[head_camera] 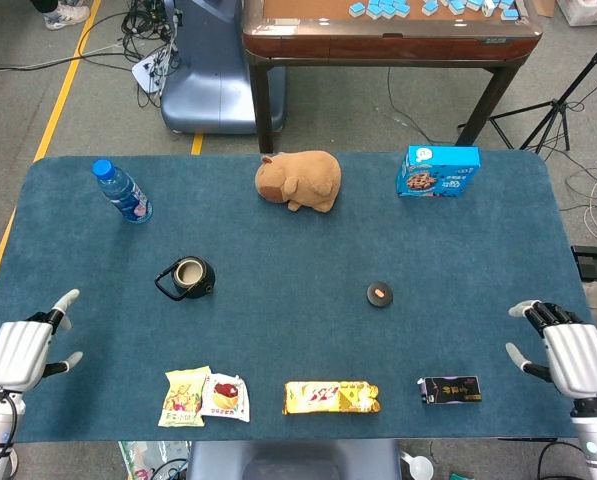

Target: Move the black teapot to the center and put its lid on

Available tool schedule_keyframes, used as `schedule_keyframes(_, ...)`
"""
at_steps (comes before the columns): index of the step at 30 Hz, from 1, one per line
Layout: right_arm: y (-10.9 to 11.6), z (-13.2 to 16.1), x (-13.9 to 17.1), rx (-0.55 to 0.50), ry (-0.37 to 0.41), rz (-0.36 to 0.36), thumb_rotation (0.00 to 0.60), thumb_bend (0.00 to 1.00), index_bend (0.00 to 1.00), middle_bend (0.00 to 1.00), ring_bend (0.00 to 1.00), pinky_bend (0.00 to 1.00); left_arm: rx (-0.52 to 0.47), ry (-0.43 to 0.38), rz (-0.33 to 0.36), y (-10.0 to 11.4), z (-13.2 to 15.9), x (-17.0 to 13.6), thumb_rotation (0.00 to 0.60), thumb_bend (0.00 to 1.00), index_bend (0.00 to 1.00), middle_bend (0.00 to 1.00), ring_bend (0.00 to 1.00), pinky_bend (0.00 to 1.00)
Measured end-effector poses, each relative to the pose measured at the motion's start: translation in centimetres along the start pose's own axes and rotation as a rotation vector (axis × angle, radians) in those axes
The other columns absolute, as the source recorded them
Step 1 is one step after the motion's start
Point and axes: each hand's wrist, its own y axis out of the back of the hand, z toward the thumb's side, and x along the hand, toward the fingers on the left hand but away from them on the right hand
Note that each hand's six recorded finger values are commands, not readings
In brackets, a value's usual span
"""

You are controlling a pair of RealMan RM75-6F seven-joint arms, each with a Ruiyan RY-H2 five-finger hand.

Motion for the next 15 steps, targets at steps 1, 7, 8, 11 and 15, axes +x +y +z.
schedule_keyframes(1, 0.1, 0.0, 0.0, -0.004, 0.005, -0.003, 0.6, 0.26, 0.37, 0.36, 0.31, 0.43, 0.012, -0.009, 0.005, 0.2, 0.3, 0.3, 0.6, 0.38, 0.13, 0.75, 0.64, 0.8)
schedule_keyframes(7, 0.6, 0.1, 0.2, -0.017, 0.026, -0.014, 0.6, 0.26, 0.37, 0.36, 0.31, 0.43, 0.038, -0.076, -0.022, 0.4, 1.9, 2.0, 0.6, 0.51, 0.13, 0.85, 0.71, 0.82)
schedule_keyframes(8, 0.7, 0.2, 0.3, -0.019, 0.031, -0.015, 0.6, 0.26, 0.37, 0.36, 0.31, 0.43, 0.035, -0.092, -0.041, 0.3, 2.2, 2.3, 0.6, 0.51, 0.13, 0.86, 0.71, 0.82)
schedule_keyframes(11, 1.0, 0.5, 0.6, -0.03, 0.053, -0.021, 0.6, 0.26, 0.37, 0.36, 0.31, 0.43, 0.035, -0.129, -0.093, 0.1, 2.8, 3.3, 0.6, 0.55, 0.13, 0.86, 0.71, 0.82)
schedule_keyframes(15, 1.4, 0.7, 1.0, -0.043, 0.079, -0.028, 0.6, 0.26, 0.37, 0.36, 0.31, 0.43, 0.059, -0.15, -0.124, 0.1, 3.5, 4.8, 0.6, 0.57, 0.13, 0.86, 0.71, 0.82)
